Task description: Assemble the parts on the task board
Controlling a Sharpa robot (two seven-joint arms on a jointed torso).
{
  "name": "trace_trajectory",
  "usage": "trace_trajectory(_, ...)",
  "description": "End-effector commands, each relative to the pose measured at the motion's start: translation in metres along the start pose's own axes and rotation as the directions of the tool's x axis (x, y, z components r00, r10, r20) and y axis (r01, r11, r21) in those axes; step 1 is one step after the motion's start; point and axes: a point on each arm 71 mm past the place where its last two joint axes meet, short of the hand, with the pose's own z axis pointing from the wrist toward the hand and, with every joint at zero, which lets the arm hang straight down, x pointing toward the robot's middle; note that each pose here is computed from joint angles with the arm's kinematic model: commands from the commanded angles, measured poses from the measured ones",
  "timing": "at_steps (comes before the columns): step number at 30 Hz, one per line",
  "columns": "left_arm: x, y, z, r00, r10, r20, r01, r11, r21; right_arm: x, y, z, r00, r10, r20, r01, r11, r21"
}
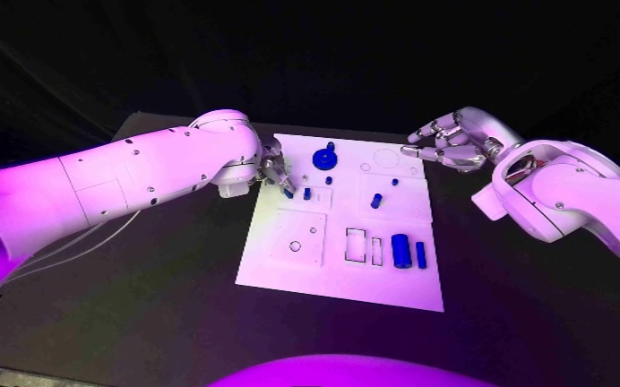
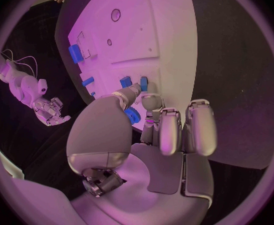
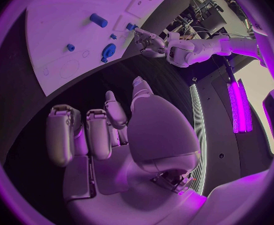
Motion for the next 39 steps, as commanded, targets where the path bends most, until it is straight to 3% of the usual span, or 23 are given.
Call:
trace_trajectory(1, 0.0061, -0.0035, 0.0014, 0.999, 0.029, -0.034, -0.029, 1.0, 0.001, 0.0012, 0.0007, -0.0002, 1.0, -0.005, -0.01, 0.005, 1.0, -0.009)
trace_trajectory(23, 0.0057, -0.0024, 0.0024, 0.998, 0.055, -0.032, -0.056, 0.998, -0.019, 0.0007, 0.0003, -0.001, 1.0, -0.004, -0.01, 0.004, 1.0, -0.007)
trace_trajectory(39, 0.0034, -0.0021, 0.0024, 0.998, 0.056, 0.0, -0.056, 0.998, -0.026, 0.0008, 0.0005, -0.0011, 1.0, -0.004, -0.009, 0.004, 1.0, -0.007)
